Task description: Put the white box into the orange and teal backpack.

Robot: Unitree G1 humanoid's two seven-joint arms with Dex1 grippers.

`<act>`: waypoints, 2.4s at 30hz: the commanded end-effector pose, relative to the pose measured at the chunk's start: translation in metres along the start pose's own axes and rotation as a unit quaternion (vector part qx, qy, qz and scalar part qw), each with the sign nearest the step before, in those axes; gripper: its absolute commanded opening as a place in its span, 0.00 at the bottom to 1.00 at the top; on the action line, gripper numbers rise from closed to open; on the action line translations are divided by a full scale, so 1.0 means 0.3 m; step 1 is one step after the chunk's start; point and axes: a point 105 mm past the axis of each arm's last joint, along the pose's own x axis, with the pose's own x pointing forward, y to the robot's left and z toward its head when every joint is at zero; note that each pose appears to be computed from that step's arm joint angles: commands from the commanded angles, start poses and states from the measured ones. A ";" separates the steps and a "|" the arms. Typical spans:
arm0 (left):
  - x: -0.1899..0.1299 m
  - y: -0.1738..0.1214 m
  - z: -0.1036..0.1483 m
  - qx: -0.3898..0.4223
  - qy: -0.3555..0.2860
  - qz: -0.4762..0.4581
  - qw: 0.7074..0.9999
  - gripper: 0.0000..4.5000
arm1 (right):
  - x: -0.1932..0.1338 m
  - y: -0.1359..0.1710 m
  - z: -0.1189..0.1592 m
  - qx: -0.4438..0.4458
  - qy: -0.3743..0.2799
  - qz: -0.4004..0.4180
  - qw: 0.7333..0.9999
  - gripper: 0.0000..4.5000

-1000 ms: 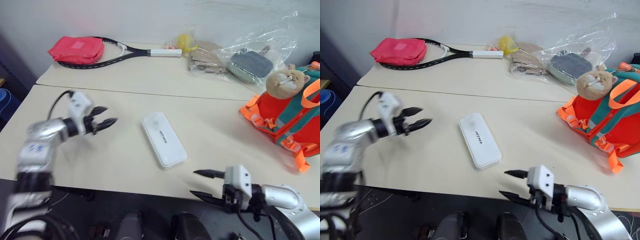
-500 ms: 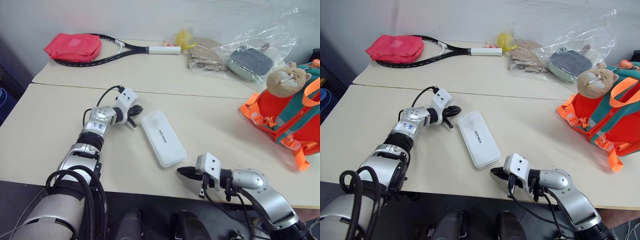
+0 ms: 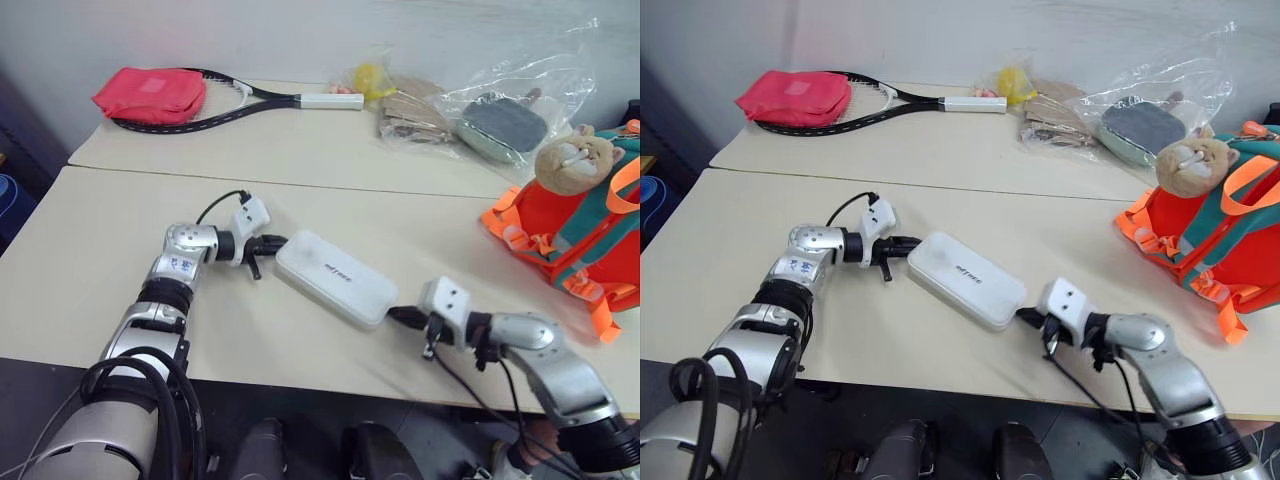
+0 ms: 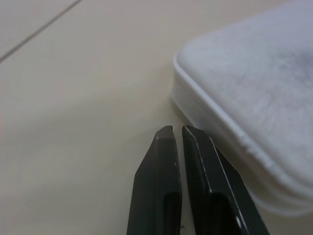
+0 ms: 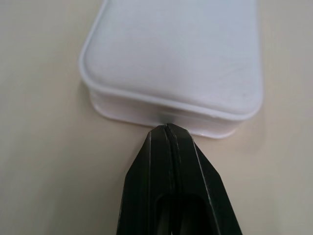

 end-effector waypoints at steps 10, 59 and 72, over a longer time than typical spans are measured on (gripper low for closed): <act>-0.091 -0.221 0.045 -0.002 -0.007 -0.034 0.999 0.07 | -0.020 -0.076 0.022 -0.050 -0.007 -0.004 0.999 0.00; -0.044 -0.222 0.123 -0.649 0.025 -0.170 0.741 0.88 | 0.028 -0.037 0.031 -0.090 -0.003 0.077 0.993 0.00; -0.076 -0.249 0.180 -0.633 -0.032 -0.216 0.743 0.31 | -0.027 -0.052 0.032 -0.037 -0.040 0.040 0.998 0.00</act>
